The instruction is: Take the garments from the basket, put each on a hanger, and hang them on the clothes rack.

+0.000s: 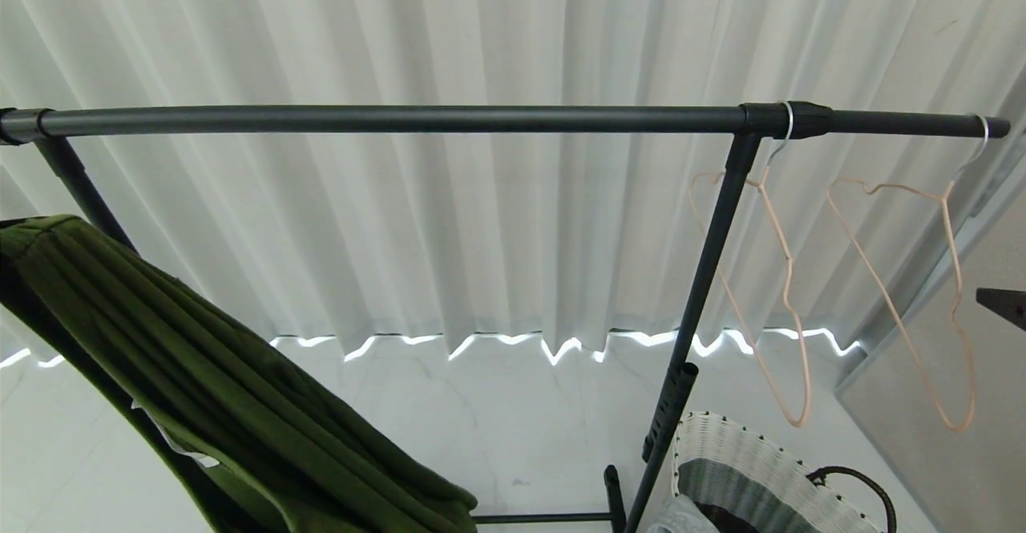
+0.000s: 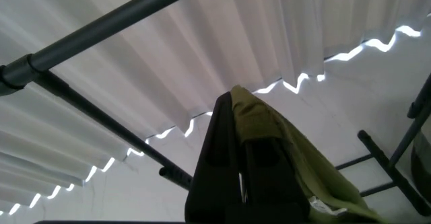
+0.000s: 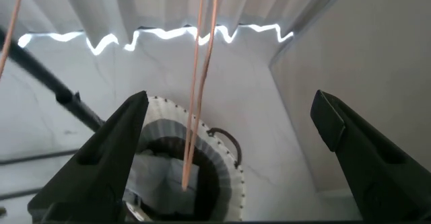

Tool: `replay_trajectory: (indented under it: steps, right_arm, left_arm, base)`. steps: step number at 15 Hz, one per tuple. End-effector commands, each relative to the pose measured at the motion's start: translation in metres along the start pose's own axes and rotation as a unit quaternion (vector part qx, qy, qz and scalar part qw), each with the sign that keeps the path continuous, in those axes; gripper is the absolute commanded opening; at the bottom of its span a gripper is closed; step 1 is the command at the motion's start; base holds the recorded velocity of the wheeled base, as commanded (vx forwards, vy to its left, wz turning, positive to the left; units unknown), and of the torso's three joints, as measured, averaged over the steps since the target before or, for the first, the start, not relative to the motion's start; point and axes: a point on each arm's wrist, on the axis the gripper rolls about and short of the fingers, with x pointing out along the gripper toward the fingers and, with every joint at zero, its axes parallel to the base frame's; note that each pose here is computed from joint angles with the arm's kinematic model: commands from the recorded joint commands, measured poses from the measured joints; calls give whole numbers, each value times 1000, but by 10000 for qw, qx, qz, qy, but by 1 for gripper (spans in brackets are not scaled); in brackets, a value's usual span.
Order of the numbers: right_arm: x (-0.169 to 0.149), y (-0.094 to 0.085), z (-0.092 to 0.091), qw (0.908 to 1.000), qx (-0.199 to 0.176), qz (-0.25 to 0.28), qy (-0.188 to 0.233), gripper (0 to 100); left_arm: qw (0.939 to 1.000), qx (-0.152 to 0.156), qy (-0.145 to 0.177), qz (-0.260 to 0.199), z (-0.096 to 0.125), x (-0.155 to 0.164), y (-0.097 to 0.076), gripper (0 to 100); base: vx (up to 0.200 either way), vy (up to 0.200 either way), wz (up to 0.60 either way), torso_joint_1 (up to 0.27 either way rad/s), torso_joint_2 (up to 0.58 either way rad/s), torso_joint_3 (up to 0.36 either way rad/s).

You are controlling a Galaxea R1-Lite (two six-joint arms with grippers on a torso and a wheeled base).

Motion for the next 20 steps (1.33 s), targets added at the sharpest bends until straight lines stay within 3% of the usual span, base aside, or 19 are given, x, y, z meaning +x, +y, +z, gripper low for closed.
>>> replay_trajectory:
  steps: [1,8,17,18,20]
  right_arm:
    - [38,-2,-3,9991,102,-130,389,100]
    - [109,6,-15,9969,115,-188,761,100]
    - [119,8,-17,9965,300,-189,756,100]
    - [119,8,-17,9964,305,-190,771,0]
    - [119,8,-17,9964,306,-190,764,0]
  left_arm:
    - [10000,21,30,-3,-1,1,-1,0]
    - [10000,30,62,-16,-4,1,-2,0]
    - [9999,60,120,-38,-7,2,-4,0]
    - [9999,60,120,-38,-7,2,-4,0]
    - [9999,57,113,-36,-7,2,-4,0]
  base:
    - [0,0,0,0,0,0]
    - [0,0,0,0,0,0]
    - [0,0,0,0,0,0]
    - [0,0,0,0,0,0]
    - [0,0,0,0,0,0]
